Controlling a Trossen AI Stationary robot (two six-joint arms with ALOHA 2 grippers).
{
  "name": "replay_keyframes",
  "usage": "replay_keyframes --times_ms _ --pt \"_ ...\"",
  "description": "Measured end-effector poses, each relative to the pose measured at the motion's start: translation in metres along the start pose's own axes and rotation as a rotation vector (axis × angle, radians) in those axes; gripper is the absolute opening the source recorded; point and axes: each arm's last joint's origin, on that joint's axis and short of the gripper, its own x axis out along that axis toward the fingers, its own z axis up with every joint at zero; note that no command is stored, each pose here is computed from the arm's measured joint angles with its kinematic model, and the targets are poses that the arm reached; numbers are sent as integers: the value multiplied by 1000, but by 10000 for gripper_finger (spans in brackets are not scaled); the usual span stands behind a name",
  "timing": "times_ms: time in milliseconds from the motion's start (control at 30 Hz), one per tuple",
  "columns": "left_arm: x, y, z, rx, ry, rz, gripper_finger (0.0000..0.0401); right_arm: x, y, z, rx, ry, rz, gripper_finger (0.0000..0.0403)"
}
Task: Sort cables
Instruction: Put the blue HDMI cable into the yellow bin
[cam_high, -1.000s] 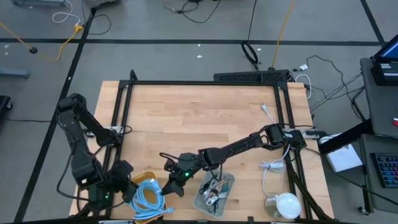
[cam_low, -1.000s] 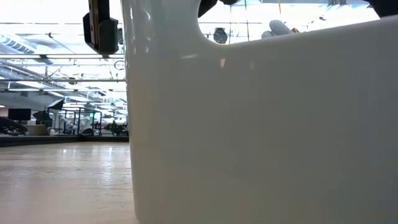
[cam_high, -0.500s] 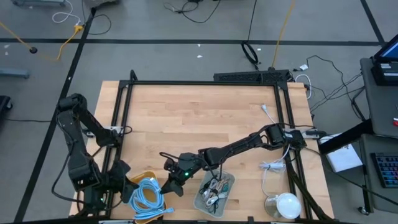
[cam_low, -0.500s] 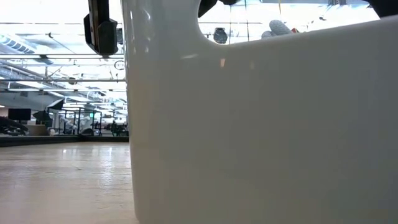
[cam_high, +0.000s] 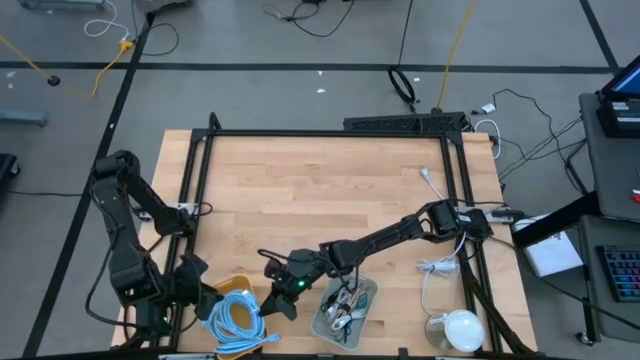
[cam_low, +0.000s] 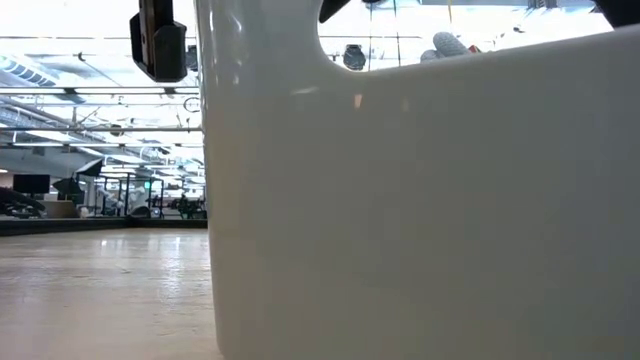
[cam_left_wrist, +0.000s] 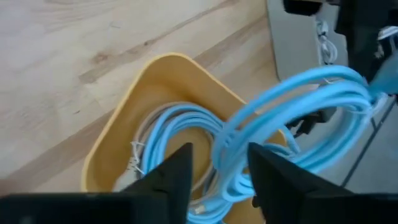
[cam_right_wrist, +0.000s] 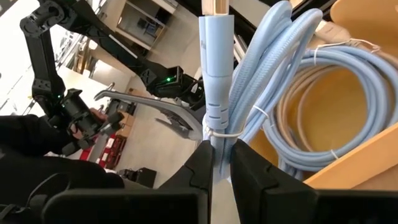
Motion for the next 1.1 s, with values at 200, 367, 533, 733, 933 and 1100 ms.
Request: replay_keyframes --times_ms 200,367,533,733,933,1100 --pt "2 -2 2 -1 -9 -5 246 1 2 -2 0 4 7 24" --pt "5 -8 9 54 -65 -39 268 1 5 1 -12 -19 42 24" --pt "11 -18 15 118 -62 -72 221 0 9 4 -12 -45 84 24" --pt "14 -23 18 156 -19 -68 94 -1 10 6 -13 -56 83 24" --pt "13 -20 14 138 49 -37 14 -3 8 9 -10 -62 76 24" --pt "8 -13 6 42 119 11 12 -3 8 9 -12 -70 72 49"
